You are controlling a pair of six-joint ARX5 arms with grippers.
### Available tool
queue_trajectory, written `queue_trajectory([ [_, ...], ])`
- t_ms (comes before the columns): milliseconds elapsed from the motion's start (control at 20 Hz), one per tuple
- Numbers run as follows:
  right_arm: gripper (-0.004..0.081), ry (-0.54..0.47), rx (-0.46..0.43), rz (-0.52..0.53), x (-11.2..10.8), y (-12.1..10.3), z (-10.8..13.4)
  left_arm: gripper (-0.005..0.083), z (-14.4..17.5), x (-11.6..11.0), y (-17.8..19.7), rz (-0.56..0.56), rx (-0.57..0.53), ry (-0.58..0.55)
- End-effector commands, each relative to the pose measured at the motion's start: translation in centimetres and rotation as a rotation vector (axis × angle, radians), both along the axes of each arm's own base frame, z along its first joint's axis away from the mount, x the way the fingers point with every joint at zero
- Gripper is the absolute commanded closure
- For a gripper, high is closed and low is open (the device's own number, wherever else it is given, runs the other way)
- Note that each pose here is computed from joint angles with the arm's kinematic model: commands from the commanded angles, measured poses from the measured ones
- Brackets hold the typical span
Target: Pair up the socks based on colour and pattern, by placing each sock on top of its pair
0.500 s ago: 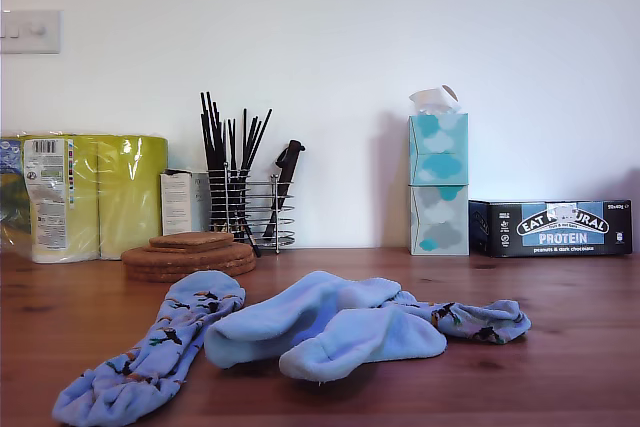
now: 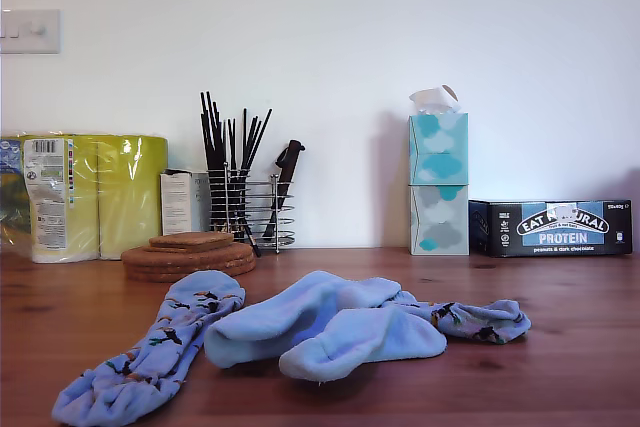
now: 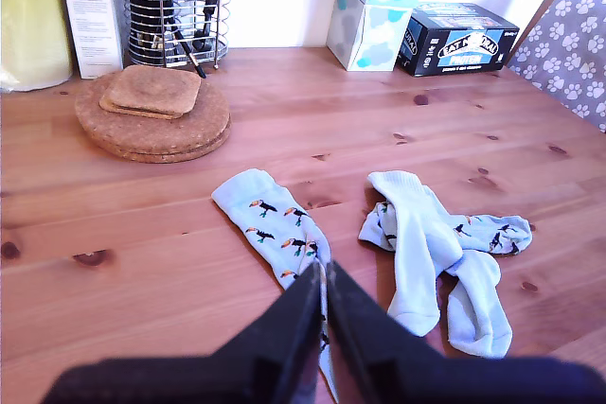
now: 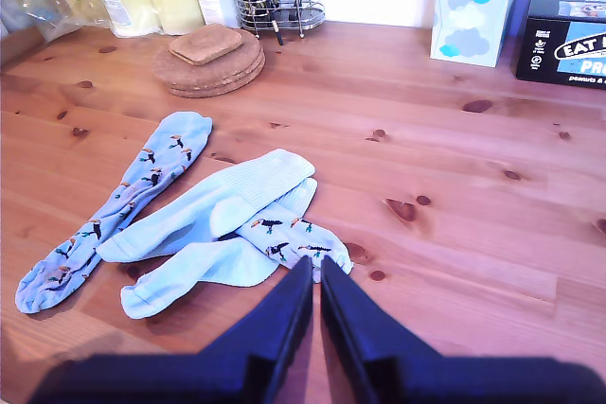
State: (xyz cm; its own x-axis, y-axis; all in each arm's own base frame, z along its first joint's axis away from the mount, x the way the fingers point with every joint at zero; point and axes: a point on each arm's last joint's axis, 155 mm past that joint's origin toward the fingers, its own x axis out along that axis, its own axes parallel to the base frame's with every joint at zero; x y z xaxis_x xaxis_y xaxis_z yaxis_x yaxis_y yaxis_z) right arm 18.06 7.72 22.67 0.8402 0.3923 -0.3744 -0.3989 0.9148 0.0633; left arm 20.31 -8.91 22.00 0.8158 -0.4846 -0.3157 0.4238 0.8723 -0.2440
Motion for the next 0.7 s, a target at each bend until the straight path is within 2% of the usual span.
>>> queue_trajectory([
  [0, 0.0783, 0.015, 0.003, 0.004, 0.1, 0.1, -0.5, 0.0793, -0.3, 0.0, -0.7, -0.040, -0.008, 0.003],
  [200, 0.0783, 0.056, 0.015, 0.062, 0.1, 1.2, -1.0, 0.0793, -0.3, -0.1, -3.0, -0.177, -0.051, 0.046],
  [350, 0.0783, 0.127, -0.003, 0.125, 0.0, 2.3, -2.1, 0.0793, -1.1, 0.3, -4.7, -0.266, -0.032, 0.099],
  [650, 0.0783, 0.225, -0.043, 0.212, 0.1, 3.9, -4.0, 0.0793, -5.0, 1.4, -9.1, -0.477, 0.118, 0.161],
])
